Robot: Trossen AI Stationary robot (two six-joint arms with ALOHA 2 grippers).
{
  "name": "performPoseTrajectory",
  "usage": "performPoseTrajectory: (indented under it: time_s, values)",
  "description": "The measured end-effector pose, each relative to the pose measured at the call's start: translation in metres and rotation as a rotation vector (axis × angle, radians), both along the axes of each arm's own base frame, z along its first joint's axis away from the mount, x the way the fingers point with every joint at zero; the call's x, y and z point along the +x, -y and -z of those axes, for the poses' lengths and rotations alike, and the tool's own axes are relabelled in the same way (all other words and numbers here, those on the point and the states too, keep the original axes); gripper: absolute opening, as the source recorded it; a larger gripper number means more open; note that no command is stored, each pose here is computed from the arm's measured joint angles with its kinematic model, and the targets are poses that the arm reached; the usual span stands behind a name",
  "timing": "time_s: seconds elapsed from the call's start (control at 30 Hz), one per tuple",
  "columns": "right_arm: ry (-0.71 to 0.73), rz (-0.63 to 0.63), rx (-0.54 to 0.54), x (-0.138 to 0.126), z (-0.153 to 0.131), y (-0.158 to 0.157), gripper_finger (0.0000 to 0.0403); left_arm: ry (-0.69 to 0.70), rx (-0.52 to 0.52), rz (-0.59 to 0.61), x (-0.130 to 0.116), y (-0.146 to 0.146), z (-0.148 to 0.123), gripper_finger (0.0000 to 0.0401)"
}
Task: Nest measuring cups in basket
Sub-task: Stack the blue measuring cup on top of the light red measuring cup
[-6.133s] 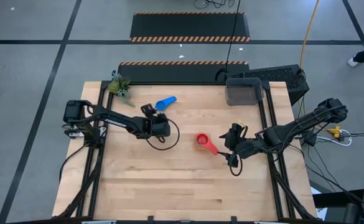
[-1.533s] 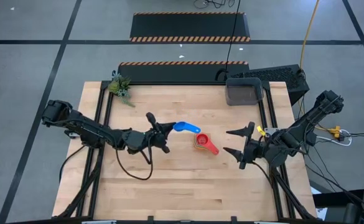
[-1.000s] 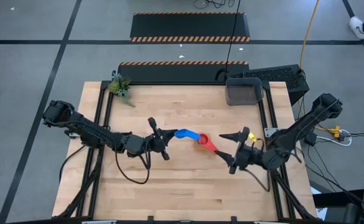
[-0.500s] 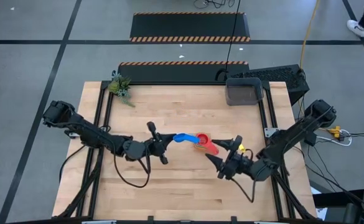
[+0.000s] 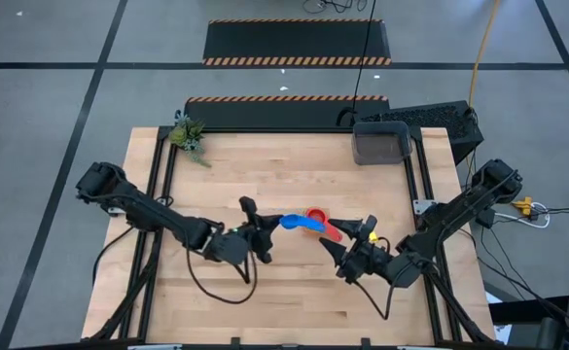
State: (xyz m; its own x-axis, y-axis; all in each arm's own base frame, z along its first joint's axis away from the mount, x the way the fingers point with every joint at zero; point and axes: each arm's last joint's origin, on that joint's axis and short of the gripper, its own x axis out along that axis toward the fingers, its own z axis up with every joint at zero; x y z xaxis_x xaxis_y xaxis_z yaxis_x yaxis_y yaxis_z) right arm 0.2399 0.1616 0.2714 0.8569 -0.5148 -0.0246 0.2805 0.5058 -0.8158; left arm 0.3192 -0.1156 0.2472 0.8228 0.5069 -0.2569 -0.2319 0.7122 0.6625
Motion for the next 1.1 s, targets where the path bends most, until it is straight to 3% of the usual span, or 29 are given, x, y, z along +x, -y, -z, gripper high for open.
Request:
performPoseTrajectory:
  time_s: [0.2, 0.47, 1.1]
  values:
    - [-0.004, -0.001, -0.012, 0.000, -0.001, 0.000, 0.0262, -0.042, 0.033, -0.017, 0.020, 0.000, 0.000, 0.0006]
    - [-0.027, -0.003, -0.032, 0.000, 0.001, 0.000, 0.0198, -0.057, 0.048, -0.010, 0.022, 0.001, 0.000, 0.0006]
    - [-0.051, -0.032, -0.049, 0.000, 0.004, -0.001, 0.0126, -0.084, 0.082, 0.014, 0.020, 0.005, 0.001, 0.0006]
